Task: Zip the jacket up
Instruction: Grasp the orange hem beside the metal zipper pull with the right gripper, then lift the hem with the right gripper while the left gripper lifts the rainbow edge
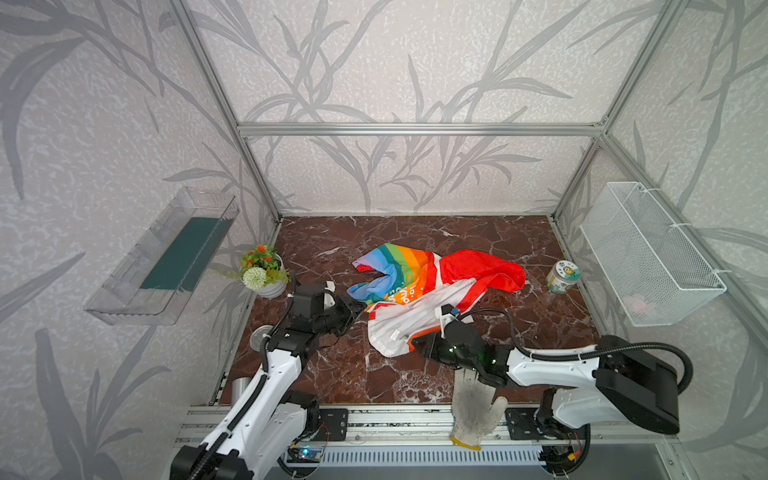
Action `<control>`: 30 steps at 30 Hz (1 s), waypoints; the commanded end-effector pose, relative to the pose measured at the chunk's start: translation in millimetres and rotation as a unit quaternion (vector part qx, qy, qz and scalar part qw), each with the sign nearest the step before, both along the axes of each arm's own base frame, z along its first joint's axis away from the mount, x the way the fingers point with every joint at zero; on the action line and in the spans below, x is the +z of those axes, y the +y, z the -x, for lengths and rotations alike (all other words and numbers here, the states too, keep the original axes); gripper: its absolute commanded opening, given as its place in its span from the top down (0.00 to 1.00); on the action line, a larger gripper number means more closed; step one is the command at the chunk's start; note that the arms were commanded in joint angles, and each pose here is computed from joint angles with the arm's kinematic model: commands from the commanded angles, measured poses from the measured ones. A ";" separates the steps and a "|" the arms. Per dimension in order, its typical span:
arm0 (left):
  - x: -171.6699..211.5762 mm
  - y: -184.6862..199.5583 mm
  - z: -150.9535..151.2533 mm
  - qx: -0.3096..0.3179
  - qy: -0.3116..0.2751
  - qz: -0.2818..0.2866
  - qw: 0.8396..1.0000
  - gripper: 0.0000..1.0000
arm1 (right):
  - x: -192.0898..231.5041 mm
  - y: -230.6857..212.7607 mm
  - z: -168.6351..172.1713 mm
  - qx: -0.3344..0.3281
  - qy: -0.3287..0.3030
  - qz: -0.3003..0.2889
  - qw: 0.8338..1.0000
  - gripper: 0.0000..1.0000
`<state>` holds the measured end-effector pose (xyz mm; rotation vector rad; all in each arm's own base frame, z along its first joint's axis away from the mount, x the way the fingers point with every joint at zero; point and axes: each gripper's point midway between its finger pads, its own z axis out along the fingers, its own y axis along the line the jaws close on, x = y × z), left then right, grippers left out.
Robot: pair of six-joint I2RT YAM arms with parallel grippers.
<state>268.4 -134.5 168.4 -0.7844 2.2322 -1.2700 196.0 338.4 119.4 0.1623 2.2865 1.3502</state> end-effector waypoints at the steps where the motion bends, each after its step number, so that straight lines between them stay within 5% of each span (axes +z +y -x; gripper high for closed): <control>1: 58.8 -7.1 -11.7 -0.002 -0.070 0.046 0.996 1.00 | 70.9 3.5 -16.5 0.021 -0.148 -0.080 0.985 1.00; 9: 152.6 -9.1 -21.0 -0.002 -0.213 0.080 0.974 1.00 | 147.9 -11.8 -19.3 0.029 -0.347 -0.091 0.933 1.00; 14: 193.8 -18.9 -22.4 -0.024 -0.275 0.121 0.953 1.00 | 193.6 -23.3 -16.1 0.016 -0.511 -0.037 0.859 1.00; 17: 202.8 -19.4 -27.2 -0.022 -0.289 0.125 0.949 1.00 | 213.8 -21.1 -22.1 0.047 -0.602 0.102 0.790 1.00; 21: 198.8 -18.2 -37.4 -0.016 -0.278 0.093 0.956 1.00 | 223.0 -27.6 -48.0 0.117 -0.583 0.309 0.742 1.00; 25: 191.7 -15.7 -46.4 -0.001 -0.268 0.090 0.959 1.00 | 225.9 -34.0 -55.4 0.139 -0.571 0.354 0.728 1.00; 30: 180.0 -12.6 -50.7 0.008 -0.257 0.070 0.964 1.00 | 219.0 -48.5 -51.6 0.173 -0.482 0.365 0.777 1.00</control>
